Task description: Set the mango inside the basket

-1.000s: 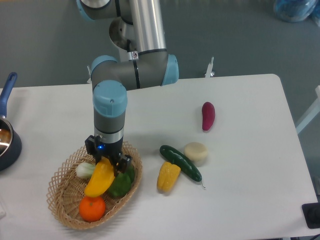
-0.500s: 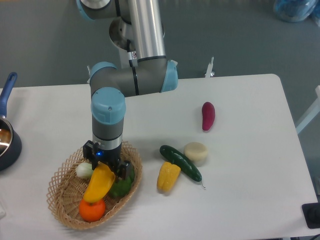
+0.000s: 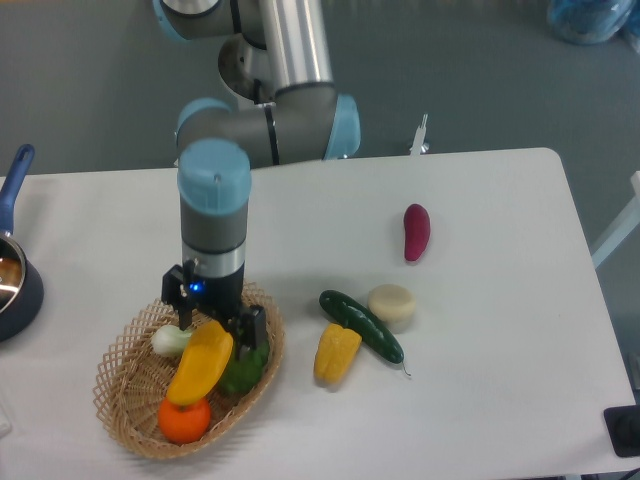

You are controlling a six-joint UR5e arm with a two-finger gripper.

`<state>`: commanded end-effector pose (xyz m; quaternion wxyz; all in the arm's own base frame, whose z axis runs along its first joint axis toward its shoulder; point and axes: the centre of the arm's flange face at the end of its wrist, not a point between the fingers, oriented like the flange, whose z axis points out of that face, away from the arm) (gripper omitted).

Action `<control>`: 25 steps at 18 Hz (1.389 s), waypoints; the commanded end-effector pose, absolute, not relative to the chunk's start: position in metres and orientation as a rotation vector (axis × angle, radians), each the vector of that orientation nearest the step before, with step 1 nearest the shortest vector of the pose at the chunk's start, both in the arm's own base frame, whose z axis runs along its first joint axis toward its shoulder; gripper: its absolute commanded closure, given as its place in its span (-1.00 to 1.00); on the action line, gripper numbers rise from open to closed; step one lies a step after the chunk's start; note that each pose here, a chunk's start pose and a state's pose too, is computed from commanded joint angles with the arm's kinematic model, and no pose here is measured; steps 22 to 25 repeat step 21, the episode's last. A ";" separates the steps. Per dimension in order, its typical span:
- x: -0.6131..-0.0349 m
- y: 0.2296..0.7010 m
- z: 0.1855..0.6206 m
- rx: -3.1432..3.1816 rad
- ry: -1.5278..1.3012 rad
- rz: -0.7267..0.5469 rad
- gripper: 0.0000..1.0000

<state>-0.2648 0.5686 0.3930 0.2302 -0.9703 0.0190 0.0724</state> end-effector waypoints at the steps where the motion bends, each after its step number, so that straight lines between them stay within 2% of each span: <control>1: -0.283 0.562 0.412 -2.644 0.034 0.240 -1.00; 5: -0.323 0.555 0.478 -2.555 -0.017 0.359 -1.00; 8: -0.346 0.537 0.500 -2.629 0.079 0.447 -1.00; 12: -0.363 0.487 0.516 -2.745 0.323 0.490 -1.00; 18: -0.379 0.430 0.532 -2.788 0.433 0.523 -1.00; 25: -0.383 0.416 0.535 -2.788 0.397 0.529 -1.00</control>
